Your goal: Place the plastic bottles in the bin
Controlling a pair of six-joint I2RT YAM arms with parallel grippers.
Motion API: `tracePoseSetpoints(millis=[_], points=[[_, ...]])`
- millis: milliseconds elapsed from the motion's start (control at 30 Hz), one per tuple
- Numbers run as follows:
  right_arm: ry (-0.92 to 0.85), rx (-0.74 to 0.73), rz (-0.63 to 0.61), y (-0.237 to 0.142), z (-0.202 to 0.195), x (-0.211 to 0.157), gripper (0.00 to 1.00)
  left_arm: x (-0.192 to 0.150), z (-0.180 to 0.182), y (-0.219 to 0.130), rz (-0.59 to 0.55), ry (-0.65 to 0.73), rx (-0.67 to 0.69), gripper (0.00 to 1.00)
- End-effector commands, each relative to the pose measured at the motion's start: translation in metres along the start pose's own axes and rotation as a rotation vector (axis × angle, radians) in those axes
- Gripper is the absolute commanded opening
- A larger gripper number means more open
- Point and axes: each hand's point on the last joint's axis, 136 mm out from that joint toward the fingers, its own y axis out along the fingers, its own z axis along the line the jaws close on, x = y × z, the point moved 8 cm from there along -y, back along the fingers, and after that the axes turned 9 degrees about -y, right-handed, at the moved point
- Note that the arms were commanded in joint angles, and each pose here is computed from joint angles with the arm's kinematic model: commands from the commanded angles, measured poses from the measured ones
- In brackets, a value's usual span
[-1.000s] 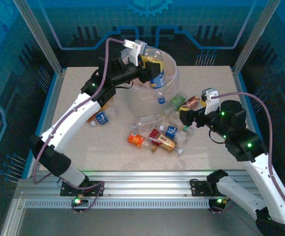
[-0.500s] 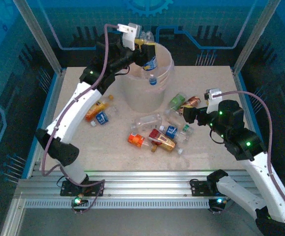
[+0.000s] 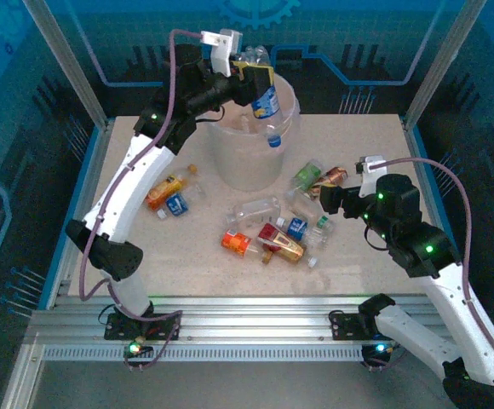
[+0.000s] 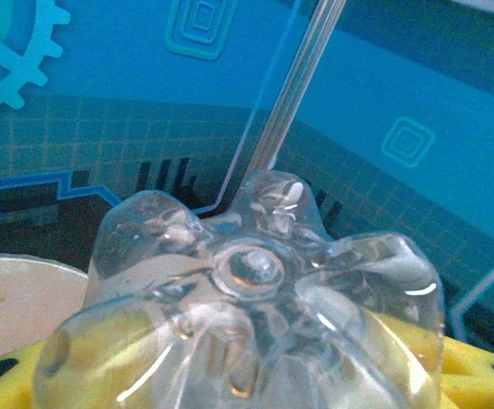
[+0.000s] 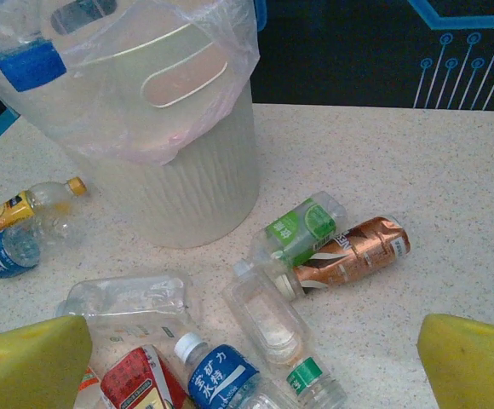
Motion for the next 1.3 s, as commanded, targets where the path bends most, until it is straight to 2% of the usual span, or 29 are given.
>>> tracePoseSetpoints(millis=[0, 233, 433, 633, 800, 1000, 1267], points=[[0.019, -0.021, -0.004, -0.005, -0.002, -0.004, 1.0, 0.044, -0.021, -0.03, -0.139, -0.004, -0.075, 0.31], [0.024, -0.036, 0.018, -0.003, -0.003, -0.004, 1.0, 0.069, 0.016, -0.015, -0.253, 0.077, 0.046, 0.3], [0.036, -0.05, 0.028, -0.001, -0.004, -0.005, 1.0, 0.06, 0.057, 0.012, -0.236, 0.157, 0.202, 0.29], [0.046, -0.082, 0.066, 0.006, -0.006, -0.006, 1.0, 0.032, 0.097, 0.04, -0.136, 0.216, 0.315, 0.31], [0.054, -0.084, 0.095, 0.014, -0.005, -0.008, 1.0, 0.002, 0.127, 0.057, -0.01, 0.253, 0.396, 0.32], [0.057, -0.079, 0.117, 0.023, -0.004, -0.01, 1.0, -0.034, 0.161, 0.068, 0.156, 0.307, 0.499, 0.32], [0.067, -0.087, 0.128, 0.027, -0.005, -0.013, 1.0, -0.084, 0.185, 0.075, 0.382, 0.311, 0.572, 0.32]])
